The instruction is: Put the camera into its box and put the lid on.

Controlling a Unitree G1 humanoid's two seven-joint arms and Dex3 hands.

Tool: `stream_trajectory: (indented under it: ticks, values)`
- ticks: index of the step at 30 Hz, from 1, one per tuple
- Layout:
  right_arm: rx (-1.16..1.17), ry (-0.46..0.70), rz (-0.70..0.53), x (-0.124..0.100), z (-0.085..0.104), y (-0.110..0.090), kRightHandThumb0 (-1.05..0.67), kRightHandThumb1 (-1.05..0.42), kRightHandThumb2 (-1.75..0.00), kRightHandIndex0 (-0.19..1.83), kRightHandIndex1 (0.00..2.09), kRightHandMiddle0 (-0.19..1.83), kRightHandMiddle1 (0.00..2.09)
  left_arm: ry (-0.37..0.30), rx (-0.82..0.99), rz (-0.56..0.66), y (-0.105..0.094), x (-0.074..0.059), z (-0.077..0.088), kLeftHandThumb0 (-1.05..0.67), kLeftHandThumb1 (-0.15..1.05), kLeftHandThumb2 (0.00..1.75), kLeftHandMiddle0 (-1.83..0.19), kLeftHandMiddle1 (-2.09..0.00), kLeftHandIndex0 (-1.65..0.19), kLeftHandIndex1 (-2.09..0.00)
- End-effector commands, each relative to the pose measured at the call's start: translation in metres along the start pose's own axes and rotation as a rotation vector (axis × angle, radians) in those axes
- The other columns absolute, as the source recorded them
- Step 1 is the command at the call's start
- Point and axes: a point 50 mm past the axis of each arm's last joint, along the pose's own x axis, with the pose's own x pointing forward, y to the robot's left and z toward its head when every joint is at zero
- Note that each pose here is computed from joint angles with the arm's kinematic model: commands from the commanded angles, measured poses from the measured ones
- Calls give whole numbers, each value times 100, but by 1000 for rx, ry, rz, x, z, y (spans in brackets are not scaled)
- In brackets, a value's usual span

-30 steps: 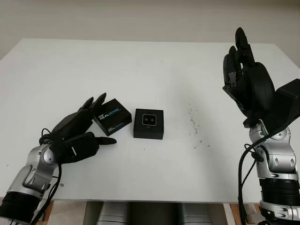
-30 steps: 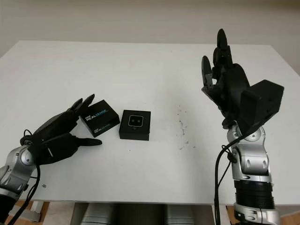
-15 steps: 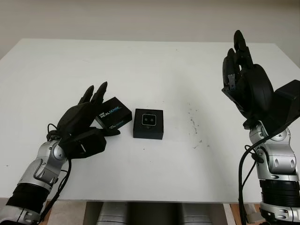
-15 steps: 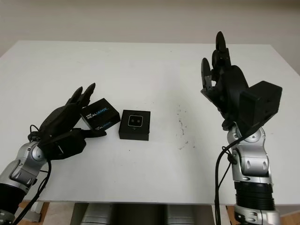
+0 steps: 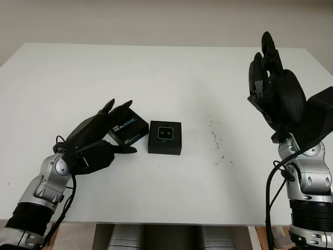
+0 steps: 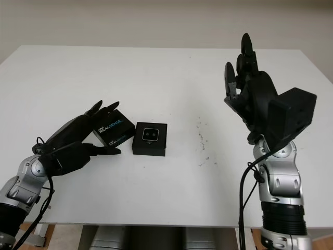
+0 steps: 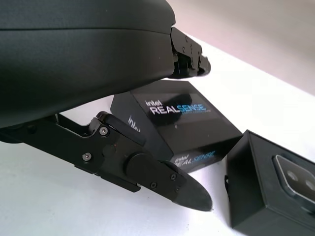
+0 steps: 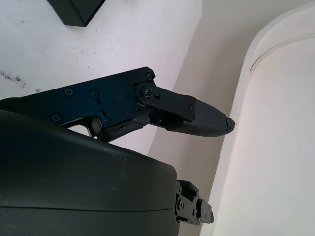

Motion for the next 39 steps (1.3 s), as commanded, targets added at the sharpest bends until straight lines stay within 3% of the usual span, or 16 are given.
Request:
stream_trajectory:
  ticks: [1,5,8,9,13,17,26,30,36,39]
  values:
    - [-21,-27,3,-1,7,-3,-60,-105,-67,-19,0,-19,1,-30,17,21,-2,1,4,-42,84,5,-28,-14,-36,-12]
    - [-24,-32,6,-1,7,-3,-63,-105,-65,-19,0,-18,1,-69,74,103,-6,1,5,-32,83,5,-55,-27,-53,-19]
    - [-23,-25,0,-1,9,-1,-62,-105,-66,-19,0,-17,2,-84,106,151,-9,1,5,-24,87,6,-46,-85,-59,-34]
    - [-18,-22,-2,-1,9,0,-61,-105,-67,-19,0,-18,2,-91,116,169,-10,1,5,-20,89,6,-48,-101,-58,-47]
    - [5,-20,-2,-3,9,1,-60,-105,-66,-19,0,-19,0,-106,144,203,-12,1,6,-16,95,5,-48,-132,-41,-103]
    - [3,-23,-1,-3,8,2,-59,-105,-66,-19,0,-19,0,-102,184,229,-14,2,7,-18,93,5,-47,-143,-39,-119]
    - [14,-29,3,-3,7,2,-58,-105,-66,-19,0,-19,0,-87,183,282,-10,3,8,-14,93,6,-38,-152,-37,-127]
    - [7,-35,6,-2,6,3,-59,-105,-66,-19,0,-19,0,-94,66,296,1,2,8,-11,95,6,-35,-145,-32,-128]
    - [12,-44,21,-3,4,2,-61,-105,-73,-19,0,-19,0,-106,-202,341,25,2,11,-14,96,5,-40,-162,-33,-134]
    - [8,-47,25,-4,3,1,-61,-105,-73,-19,0,-19,0,-133,-268,351,38,0,13,-14,95,5,-42,-153,-32,-138]
